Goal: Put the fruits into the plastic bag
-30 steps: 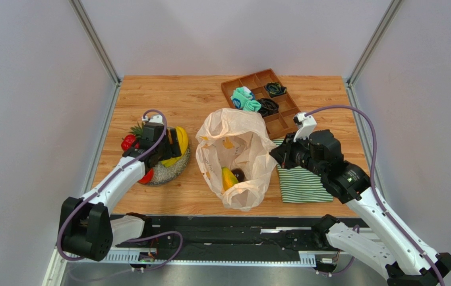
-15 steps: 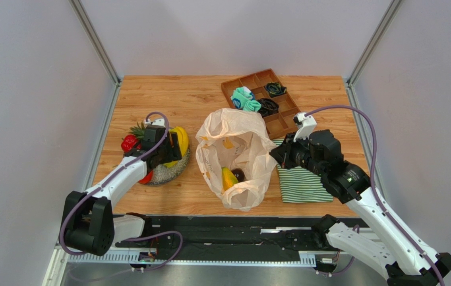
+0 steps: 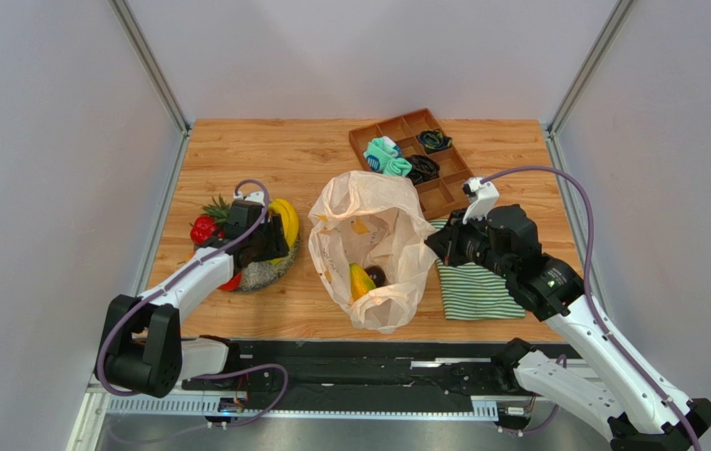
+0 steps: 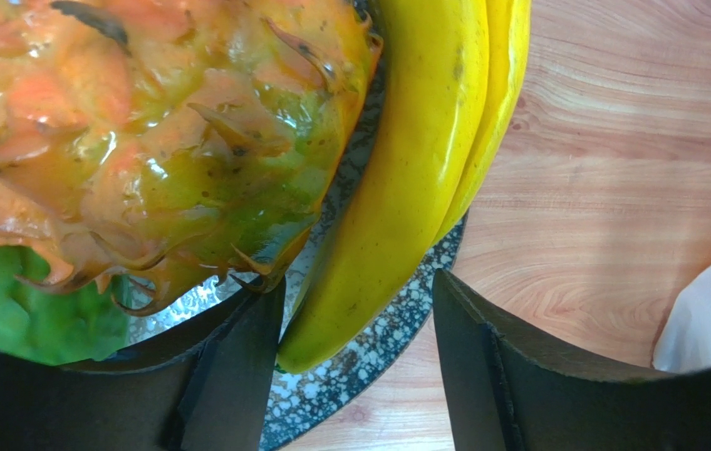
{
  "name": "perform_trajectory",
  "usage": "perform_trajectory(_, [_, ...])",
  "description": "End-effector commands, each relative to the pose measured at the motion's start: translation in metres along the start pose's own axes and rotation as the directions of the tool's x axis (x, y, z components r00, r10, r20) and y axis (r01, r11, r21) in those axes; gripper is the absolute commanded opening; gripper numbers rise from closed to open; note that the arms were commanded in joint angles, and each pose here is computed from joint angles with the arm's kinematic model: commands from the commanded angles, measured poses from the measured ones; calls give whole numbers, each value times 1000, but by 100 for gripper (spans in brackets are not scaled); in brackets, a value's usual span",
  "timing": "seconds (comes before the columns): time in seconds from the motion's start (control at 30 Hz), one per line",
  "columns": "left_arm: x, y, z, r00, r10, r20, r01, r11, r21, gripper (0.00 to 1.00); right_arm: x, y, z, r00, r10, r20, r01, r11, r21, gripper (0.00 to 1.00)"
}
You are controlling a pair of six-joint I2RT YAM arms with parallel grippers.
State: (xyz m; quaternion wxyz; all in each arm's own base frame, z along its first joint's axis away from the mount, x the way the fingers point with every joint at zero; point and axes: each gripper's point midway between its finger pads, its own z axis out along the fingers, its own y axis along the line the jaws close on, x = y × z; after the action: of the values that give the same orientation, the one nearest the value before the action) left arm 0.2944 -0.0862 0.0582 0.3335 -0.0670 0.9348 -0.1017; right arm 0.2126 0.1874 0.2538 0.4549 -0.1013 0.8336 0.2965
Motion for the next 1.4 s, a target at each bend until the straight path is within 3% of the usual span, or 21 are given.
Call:
perform_trajectory(0.0, [-10,-11,-2,999,13,38,-15,998,67,64,-7,3,1,999,-8,36,9,1000,-11,0])
perform_trajectory(0.5, [-4,-30,1,998,57,23,-60,981,185,43,-8,4,0,999,0,38,1,1000,-12,0])
perform_trajectory(0.83, [-4,-33,2,997,75,19,-77,975,207,23,-9,5,-1,999,7,39,-6,1000,-16,0])
perform_trajectory(0.97, [-5,-37,1,996,83,23,-86,970,226,21,-9,5,-1,999,11,39,-11,1000,-17,0])
perform_trajectory(1.13, [-6,-41,1,995,98,26,-101,964,246,0,-9,6,-1,999,13,40,-12,1000,-19,0])
perform_trajectory(1.37, [-18,-54,-12,982,167,89,-187,931,314,0,-9,6,1,999,16,38,-15,1000,-20,0])
